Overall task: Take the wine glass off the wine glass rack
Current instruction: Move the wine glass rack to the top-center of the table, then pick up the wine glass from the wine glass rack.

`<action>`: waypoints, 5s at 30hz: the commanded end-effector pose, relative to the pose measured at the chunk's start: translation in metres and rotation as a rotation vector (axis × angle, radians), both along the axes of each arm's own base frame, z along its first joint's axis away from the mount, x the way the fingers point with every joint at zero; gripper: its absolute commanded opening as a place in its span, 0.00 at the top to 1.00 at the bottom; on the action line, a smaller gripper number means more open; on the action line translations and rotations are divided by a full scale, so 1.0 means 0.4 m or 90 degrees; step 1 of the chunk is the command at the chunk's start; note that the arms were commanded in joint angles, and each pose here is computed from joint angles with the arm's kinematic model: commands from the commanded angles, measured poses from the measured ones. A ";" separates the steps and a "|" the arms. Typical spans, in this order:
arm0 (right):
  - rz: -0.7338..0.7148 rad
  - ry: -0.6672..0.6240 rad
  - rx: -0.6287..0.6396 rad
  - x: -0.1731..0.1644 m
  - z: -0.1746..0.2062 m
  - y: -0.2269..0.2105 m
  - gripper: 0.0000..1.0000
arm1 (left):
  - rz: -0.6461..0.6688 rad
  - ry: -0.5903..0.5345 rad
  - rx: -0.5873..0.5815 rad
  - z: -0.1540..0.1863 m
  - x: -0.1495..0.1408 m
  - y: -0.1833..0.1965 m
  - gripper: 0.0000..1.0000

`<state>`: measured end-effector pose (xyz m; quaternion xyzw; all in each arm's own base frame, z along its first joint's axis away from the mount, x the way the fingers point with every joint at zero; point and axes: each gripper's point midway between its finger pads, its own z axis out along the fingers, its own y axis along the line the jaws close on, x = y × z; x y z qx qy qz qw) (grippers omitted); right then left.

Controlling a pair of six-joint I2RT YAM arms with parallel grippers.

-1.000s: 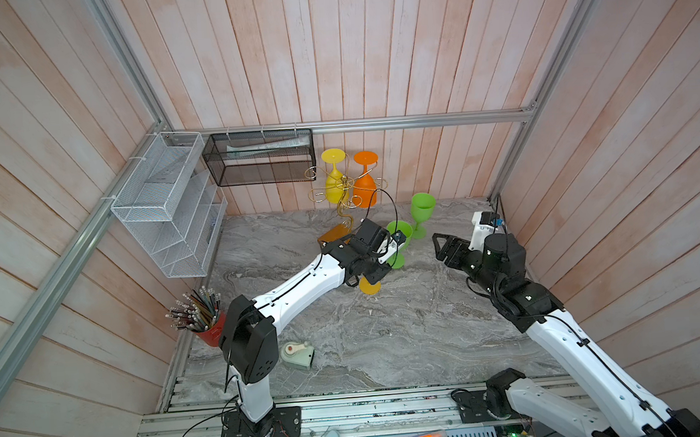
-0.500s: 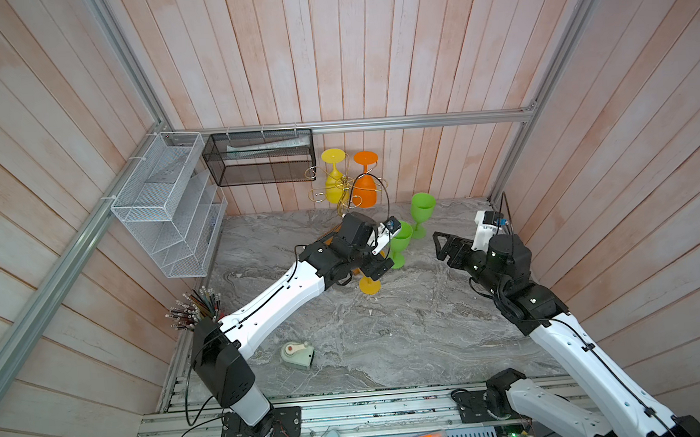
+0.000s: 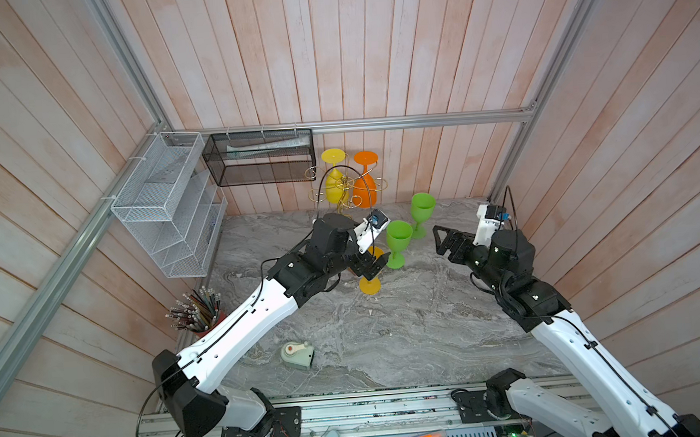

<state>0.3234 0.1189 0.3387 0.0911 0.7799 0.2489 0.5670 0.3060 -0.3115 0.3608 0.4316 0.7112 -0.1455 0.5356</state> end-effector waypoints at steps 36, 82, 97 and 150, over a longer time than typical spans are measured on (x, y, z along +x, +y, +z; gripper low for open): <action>0.093 -0.036 0.047 0.144 0.128 0.131 0.23 | 0.335 0.055 -0.090 0.063 0.323 0.137 0.05; 0.109 -0.025 0.044 0.133 0.094 0.146 0.27 | 0.451 0.082 -0.015 -0.085 0.404 0.333 0.05; 0.115 -0.029 0.041 0.126 0.097 0.153 0.27 | 0.469 0.084 -0.014 -0.085 0.395 0.386 0.05; 0.244 0.056 0.282 0.363 0.120 0.350 0.47 | 0.298 0.010 -0.183 -0.009 0.185 0.441 0.00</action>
